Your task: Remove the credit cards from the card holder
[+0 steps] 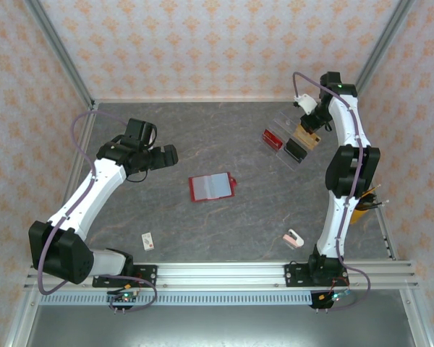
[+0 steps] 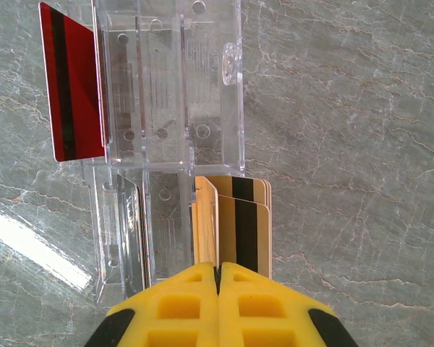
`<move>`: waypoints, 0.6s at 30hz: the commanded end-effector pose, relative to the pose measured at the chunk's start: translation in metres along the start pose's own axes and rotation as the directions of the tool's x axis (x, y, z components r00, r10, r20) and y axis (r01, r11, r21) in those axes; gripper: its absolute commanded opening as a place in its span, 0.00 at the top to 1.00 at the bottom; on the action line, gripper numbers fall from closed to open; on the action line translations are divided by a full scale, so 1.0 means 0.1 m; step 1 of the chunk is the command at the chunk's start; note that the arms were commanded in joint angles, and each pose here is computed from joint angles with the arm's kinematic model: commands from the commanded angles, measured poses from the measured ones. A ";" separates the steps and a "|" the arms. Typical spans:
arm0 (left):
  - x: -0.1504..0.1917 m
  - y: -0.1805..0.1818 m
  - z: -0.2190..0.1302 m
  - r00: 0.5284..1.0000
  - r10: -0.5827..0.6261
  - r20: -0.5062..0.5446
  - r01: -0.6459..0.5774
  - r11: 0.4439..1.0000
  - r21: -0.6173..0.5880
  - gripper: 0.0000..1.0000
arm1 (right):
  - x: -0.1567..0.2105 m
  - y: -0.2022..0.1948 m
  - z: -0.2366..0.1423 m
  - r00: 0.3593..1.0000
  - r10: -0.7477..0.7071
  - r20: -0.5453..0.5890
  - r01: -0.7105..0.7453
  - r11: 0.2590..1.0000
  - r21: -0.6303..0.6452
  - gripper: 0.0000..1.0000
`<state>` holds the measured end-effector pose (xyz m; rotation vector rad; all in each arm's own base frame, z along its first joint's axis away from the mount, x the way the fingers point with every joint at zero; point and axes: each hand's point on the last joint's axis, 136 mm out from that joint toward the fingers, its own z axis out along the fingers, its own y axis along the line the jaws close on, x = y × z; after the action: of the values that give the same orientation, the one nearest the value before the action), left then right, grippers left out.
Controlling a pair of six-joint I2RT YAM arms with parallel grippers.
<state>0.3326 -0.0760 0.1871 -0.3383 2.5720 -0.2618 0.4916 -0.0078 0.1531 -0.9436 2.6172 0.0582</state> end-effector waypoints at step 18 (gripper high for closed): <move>0.10 0.06 0.04 0.999 -0.015 -0.030 0.015 1.000 -0.009 0.00 | -0.28 0.00 -0.61 0.973 0.151 0.175 -0.163 0.985 0.058 0.72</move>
<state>0.3312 -0.0763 0.1845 -0.3388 2.5796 -0.2641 0.4957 -0.0080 0.1714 -0.8129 2.6001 0.0483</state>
